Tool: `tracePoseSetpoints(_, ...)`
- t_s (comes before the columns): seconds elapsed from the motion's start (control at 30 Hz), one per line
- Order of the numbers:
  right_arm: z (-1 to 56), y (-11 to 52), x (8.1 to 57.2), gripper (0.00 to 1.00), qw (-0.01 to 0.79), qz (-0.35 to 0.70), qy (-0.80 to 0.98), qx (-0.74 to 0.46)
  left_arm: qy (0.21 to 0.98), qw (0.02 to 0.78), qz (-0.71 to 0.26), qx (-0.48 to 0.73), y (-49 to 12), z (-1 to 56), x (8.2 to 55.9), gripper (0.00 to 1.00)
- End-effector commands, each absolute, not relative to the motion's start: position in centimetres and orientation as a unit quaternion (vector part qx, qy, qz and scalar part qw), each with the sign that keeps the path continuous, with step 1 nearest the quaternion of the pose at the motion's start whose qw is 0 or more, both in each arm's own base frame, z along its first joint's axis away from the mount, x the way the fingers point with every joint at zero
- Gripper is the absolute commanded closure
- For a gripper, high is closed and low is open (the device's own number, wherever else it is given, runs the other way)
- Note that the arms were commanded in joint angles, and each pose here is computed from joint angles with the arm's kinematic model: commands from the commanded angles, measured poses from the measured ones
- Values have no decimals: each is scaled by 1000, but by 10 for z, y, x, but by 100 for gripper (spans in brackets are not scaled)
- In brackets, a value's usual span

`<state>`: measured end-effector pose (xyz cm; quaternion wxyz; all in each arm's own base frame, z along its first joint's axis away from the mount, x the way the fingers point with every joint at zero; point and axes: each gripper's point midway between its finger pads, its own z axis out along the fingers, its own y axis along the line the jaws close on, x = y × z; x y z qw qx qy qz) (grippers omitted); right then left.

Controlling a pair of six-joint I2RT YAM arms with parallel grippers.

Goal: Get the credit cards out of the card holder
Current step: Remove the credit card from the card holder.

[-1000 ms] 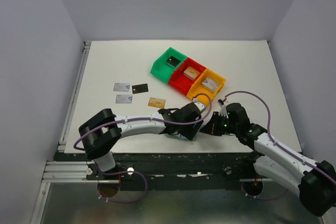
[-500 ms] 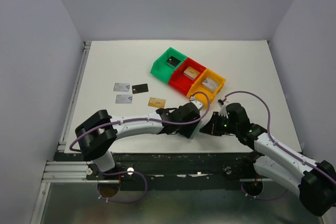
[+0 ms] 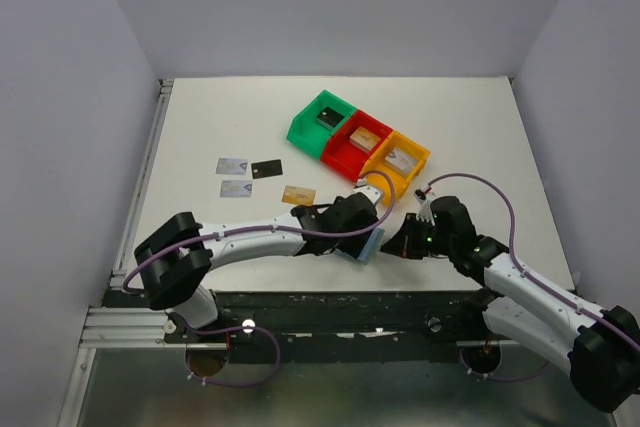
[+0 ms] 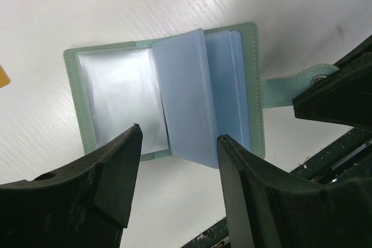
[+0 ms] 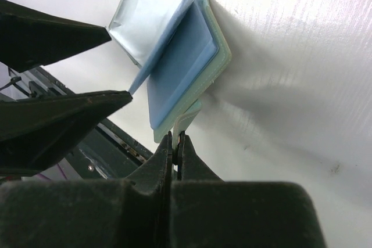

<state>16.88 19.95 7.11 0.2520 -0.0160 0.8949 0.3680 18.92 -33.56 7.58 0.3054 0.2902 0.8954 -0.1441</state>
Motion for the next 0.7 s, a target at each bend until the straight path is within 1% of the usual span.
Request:
tracePoseSetpoints(0.0,84,203,171,100,263,375,888,-32,901,333,-112,254,-312,85,203,33)
tracePoseSetpoints(0.17,83,202,171,100,262,371,890,-30,907,338,-97,234,-298,85,207,35)
tracePoseSetpoints(0.3,81,199,173,100,264,362,894,-30,913,334,-80,220,-285,79,208,47)
tracePoseSetpoints(0.33,81,199,173,100,264,360,894,-30,914,334,-80,218,-283,78,207,48)
tracePoseSetpoints(0.5,77,197,174,100,259,350,900,-29,918,328,-77,206,-273,70,206,53)
tracePoseSetpoints(0.67,75,189,180,100,255,313,914,-32,922,322,-79,200,-268,64,203,57)
